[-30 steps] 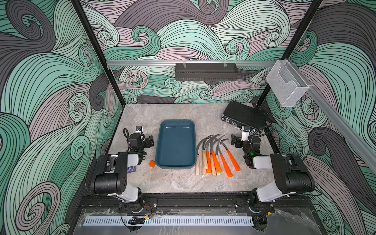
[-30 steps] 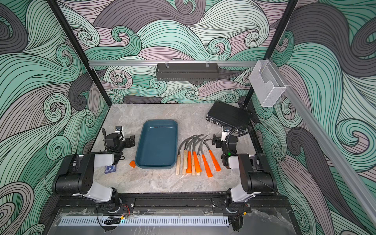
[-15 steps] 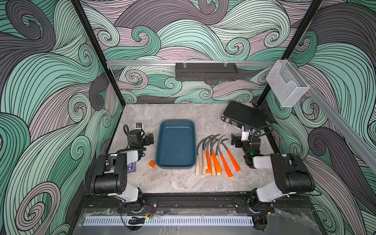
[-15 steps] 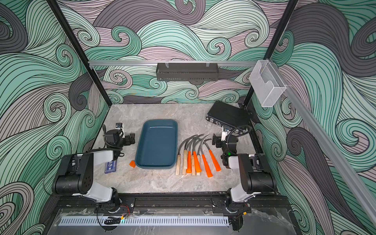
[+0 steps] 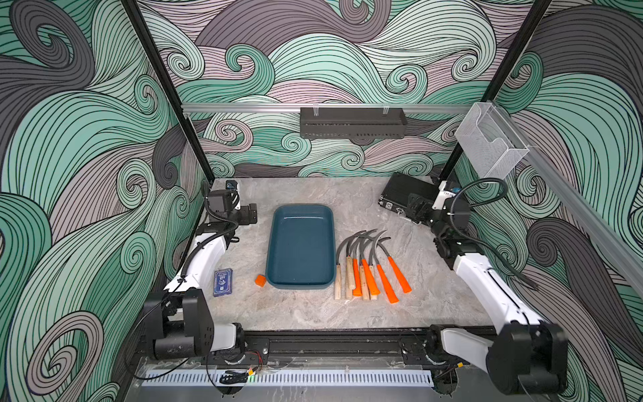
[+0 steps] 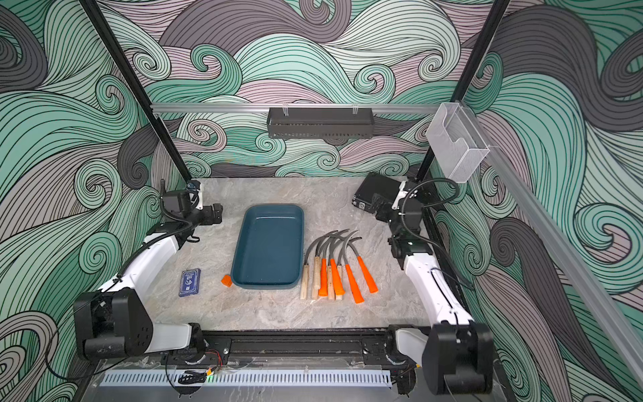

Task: Put small sickles into storage boxes
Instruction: Pick up the sickle at the center of the board.

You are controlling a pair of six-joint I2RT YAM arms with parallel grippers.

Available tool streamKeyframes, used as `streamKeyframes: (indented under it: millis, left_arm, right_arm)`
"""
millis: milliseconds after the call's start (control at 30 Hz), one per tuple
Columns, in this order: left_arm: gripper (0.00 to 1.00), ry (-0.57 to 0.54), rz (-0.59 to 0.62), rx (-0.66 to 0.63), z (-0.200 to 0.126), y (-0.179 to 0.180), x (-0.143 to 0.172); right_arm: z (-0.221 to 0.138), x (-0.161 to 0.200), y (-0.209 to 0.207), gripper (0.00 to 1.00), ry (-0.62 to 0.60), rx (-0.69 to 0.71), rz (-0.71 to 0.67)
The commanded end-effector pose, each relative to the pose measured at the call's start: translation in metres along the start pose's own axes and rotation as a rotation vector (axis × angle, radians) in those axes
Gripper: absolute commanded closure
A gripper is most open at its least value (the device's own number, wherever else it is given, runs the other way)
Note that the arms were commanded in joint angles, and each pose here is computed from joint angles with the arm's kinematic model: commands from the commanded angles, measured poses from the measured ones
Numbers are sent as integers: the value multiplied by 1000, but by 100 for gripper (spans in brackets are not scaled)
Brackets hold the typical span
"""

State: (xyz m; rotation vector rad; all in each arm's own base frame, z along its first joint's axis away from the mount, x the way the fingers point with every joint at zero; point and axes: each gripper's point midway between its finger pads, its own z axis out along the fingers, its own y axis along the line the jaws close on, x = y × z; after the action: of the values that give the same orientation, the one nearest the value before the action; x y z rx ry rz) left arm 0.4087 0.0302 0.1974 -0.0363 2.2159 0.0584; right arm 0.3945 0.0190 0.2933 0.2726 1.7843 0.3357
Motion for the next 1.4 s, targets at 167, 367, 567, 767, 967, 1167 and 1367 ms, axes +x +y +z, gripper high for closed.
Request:
streamKeyframes:
  millis: [167,367,567,767,967,1167,1367]
  left_arm:
    - [1,115,36,-1,-23,0,11]
    - [2,179,48,43,-40,-6,-7]
    - [1,198,64,89,-52,-13,-20]
    - [1,223,90,99,-57,-14,-21]
    - [1,275,73,182,-58,-28,-10]
    - [1,343,51,213,-48,-33,-1]
    - [1,357,62,215,-49,-33,5]
  right_arm:
    - [-14,68,50,5,436,-260,236]
    - [-40,145,32,18,826,-124,271]
    - [-84,182,17,23,966,24,134]
    - [-127,205,32,29,1072,21,9]
    - [-147,231,42,47,1127,-1,-71]
    - [-145,257,47,53,1217,19,-152]
    - [-134,274,49,54,1268,60,-254]
